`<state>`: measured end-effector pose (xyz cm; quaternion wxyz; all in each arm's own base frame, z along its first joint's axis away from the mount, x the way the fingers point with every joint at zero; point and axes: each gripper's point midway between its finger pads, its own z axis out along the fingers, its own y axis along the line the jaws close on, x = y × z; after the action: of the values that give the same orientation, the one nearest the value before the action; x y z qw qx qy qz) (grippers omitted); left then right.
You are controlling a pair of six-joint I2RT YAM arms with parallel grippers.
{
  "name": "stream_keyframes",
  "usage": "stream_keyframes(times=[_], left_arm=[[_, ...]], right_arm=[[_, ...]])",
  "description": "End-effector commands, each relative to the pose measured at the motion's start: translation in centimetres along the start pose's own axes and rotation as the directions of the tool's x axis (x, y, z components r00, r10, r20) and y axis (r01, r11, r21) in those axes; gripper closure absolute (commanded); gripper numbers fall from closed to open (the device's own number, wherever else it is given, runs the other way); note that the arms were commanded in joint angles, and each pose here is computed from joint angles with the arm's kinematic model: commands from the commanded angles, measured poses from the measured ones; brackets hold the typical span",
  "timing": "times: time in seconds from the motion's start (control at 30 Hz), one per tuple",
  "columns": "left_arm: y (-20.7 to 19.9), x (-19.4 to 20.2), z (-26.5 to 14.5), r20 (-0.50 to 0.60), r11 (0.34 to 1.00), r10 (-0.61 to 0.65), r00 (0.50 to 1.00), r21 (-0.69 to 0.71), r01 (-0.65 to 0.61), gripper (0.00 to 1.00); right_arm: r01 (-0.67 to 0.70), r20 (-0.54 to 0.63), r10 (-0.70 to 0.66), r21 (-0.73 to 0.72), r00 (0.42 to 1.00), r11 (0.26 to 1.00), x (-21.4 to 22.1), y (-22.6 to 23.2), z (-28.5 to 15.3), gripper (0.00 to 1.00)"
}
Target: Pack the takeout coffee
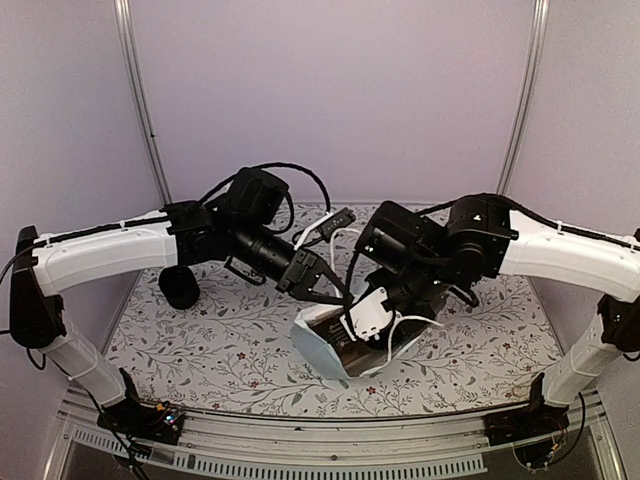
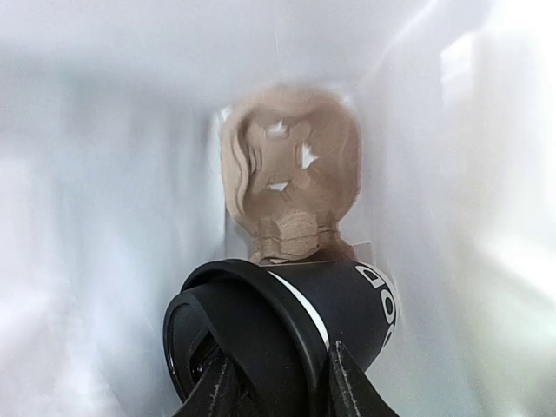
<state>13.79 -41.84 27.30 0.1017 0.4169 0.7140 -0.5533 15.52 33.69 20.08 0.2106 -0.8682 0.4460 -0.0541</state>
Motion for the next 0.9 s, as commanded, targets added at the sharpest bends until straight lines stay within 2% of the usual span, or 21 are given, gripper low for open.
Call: stream_keyframes(times=[0.0, 0.27, 0.37, 0.7, 0.87], left_arm=[[2.0, -0.6, -1.0, 0.029, 0.989, 0.015, 0.999, -0.147, -0.01, 1.0], [3.9, -2.1, -2.3, 0.05, 0.952, 0.053, 0.997, -0.303, -0.036, 1.0], [5.0, -2.0, -2.5, 0.046, 0.94, 0.043, 0.998, -0.341, -0.025, 0.99], [8.1, -2.1, -3.5, 0.052, 0.898, 0.022, 0.998, -0.44, 0.003, 0.99], [9.0, -2.3, -4.7, 0.071, 0.879, 0.002, 0.997, -0.476, 0.032, 0.99]], right_arm=[[-0.058, 0.133, 0.069, -0.084, 0.989, 0.995, -1.4, 1.6, -4.5, 0.77], [-0.081, 0.198, 0.116, -0.176, 0.973, 0.981, -2.4, 2.9, -6.9, 0.77], [-0.104, 0.222, 0.137, -0.155, 0.965, 0.982, -2.8, 2.0, -8.2, 0.77], [-0.171, 0.354, 0.116, 0.128, 0.928, 0.977, -3.3, -3.9, -17.0, 0.78], [-0.234, 0.312, 0.14, 0.285, 0.94, 0.93, -1.0, -5.9, -19.1, 0.79]])
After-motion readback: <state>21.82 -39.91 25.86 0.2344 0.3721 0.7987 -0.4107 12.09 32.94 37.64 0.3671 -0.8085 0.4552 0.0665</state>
